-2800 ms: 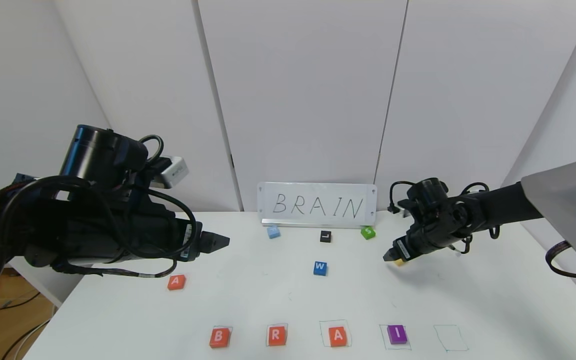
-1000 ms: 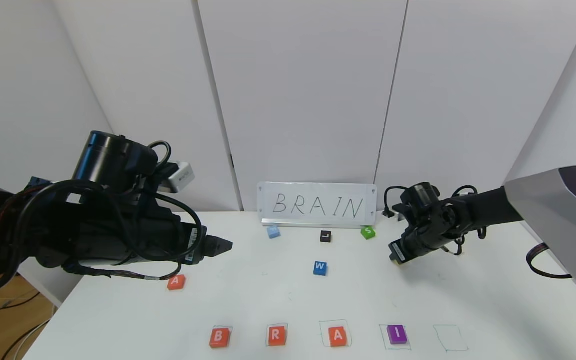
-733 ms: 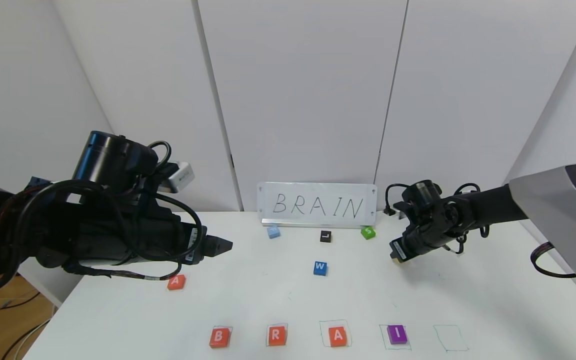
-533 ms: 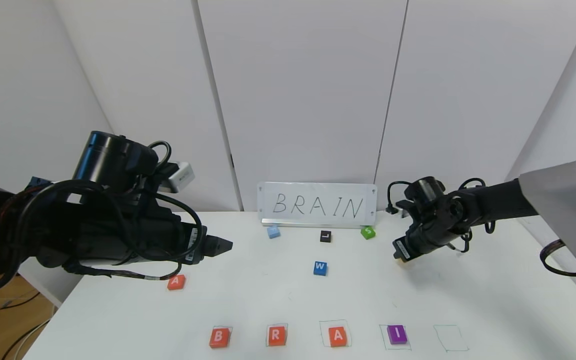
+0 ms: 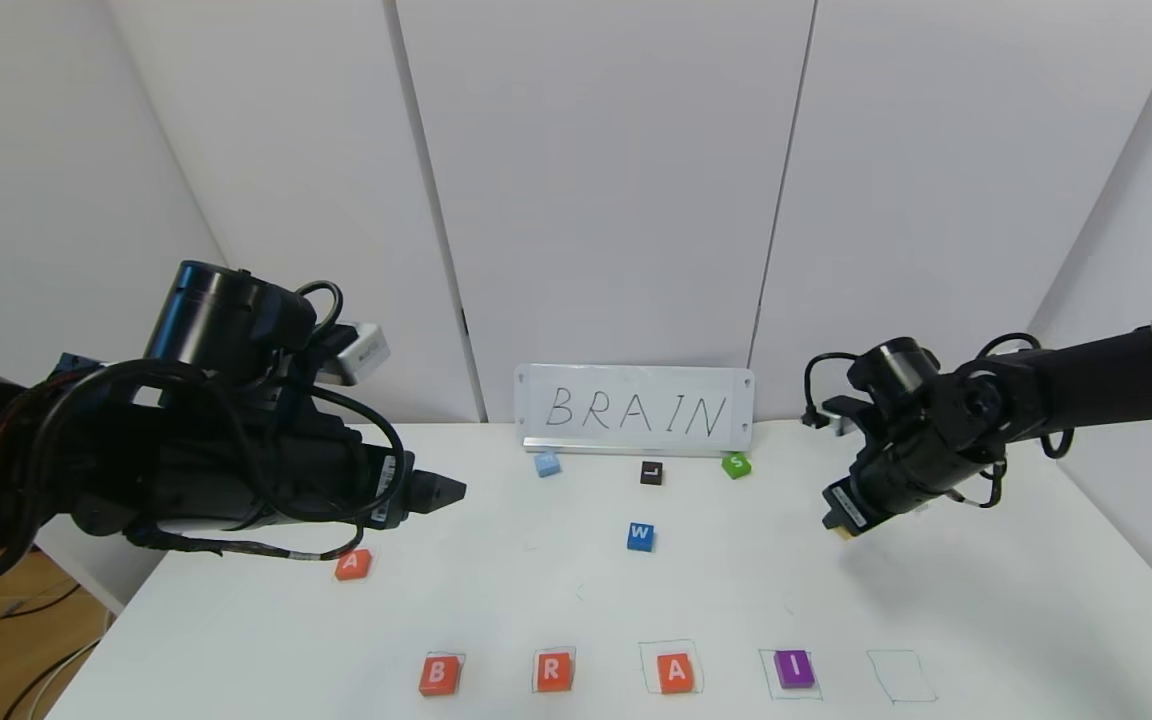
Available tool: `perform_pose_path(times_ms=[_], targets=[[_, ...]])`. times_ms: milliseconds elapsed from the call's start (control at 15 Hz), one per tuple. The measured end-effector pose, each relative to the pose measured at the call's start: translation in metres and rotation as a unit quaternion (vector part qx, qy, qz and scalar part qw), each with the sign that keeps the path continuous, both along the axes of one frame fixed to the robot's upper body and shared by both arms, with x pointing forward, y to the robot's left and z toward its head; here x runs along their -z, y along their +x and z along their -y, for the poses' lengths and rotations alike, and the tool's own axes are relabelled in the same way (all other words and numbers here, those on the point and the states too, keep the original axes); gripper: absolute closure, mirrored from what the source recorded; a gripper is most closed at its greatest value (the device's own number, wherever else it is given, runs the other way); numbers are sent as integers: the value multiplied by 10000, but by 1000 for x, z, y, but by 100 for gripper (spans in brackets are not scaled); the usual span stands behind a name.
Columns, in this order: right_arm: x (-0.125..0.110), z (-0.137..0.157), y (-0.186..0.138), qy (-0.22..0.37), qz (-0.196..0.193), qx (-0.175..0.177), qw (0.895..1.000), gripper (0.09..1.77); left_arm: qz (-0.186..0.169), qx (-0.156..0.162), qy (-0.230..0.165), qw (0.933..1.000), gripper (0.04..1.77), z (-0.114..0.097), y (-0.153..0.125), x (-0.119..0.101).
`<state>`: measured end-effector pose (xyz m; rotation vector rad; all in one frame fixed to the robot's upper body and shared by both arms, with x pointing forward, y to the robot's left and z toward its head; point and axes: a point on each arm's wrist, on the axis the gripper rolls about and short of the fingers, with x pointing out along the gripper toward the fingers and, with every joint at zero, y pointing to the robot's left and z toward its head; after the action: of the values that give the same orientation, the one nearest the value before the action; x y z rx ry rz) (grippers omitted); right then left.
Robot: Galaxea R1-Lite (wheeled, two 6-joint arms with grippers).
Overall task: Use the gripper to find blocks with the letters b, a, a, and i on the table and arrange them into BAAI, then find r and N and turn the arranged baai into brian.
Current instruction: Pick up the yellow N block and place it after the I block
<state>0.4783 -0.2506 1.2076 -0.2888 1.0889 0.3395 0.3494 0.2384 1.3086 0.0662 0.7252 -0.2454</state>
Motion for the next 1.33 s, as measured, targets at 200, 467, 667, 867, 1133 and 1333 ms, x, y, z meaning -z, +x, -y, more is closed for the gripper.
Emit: perform_pose_path(times_ms=[200,467,667,867,1133,1333], targets=[[-13,7,-22,-100,23,-182,9998,132,33,4,-16,10000,9,0,-2,-2],[-19,16,-39,-224,264,-467,9983,132,67,12,-22,10000,9,-1,-5,-4],[-22,19,-43,-206,419,-561,9973,132,89,24,-9,10000,9,-2,-6,-5],[-6,33,-64,-252,502,-1168,9916,132,87,58,42,9999,9,-2,-6,-4],[1,54,-93,-397,557,-2190,9733,132,42,101,107,9999,9,-2,-5,0],[5,57,-103,-556,513,-2557,9638,132,39,179,146,9997,9,0,-8,0]])
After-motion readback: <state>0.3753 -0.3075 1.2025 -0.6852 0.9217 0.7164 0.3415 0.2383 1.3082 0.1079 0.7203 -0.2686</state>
